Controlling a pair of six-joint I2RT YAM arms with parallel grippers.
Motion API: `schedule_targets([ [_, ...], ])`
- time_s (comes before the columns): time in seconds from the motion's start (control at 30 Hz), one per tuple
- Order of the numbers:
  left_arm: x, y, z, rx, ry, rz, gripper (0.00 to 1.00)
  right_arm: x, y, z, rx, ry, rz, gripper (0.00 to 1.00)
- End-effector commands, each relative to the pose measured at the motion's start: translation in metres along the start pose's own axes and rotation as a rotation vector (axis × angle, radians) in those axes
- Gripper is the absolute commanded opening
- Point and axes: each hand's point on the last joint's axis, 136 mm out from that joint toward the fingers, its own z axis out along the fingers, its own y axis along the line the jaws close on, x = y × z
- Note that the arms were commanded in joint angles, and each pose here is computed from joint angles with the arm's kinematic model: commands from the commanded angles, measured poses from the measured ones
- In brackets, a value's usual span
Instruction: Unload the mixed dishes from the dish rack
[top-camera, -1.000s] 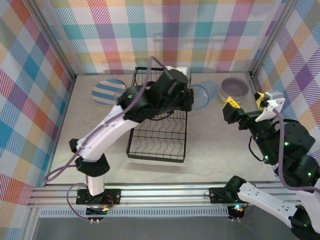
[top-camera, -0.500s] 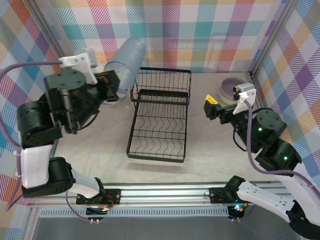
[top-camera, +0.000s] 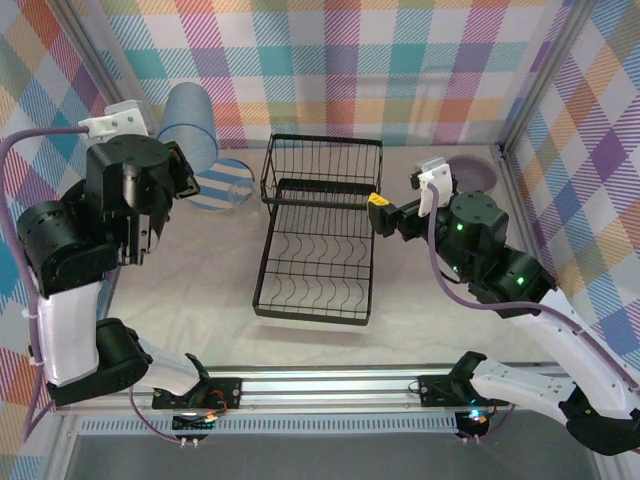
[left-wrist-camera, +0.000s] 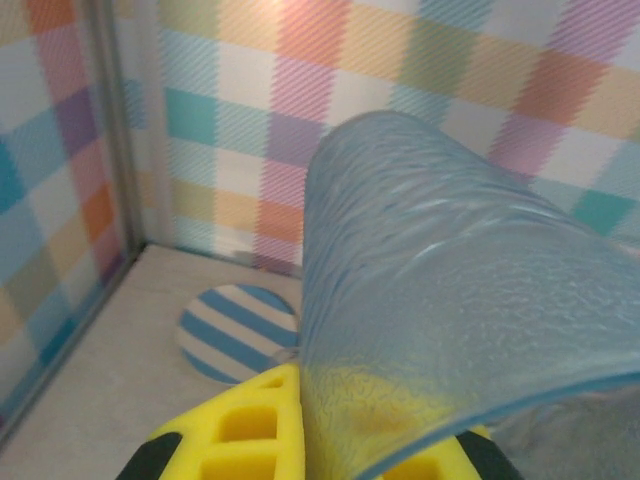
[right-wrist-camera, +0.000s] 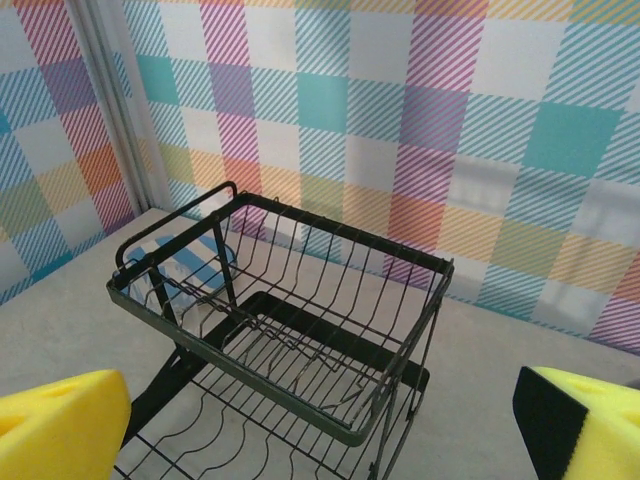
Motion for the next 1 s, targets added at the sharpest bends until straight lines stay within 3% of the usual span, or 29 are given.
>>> schedule_targets([
  [0.0, 0.020, 0.010, 0.023, -0.067, 0.106, 0.028, 0.00, -0.024, 0.004, -0.008, -0.029, -0.057, 0.026, 0.99],
  [0.53, 0.115, 0.010, 0.149, -0.004, 0.621, -0.202, 0.00, 0.029, 0.004, -0.003, -0.022, 0.133, 0.113, 0.99],
  [0.97, 0.163, 0.011, 0.215, -0.027, 0.792, -0.223, 0.00, 0.076, -0.003, -0.018, 0.011, 0.248, 0.227, 0.99],
])
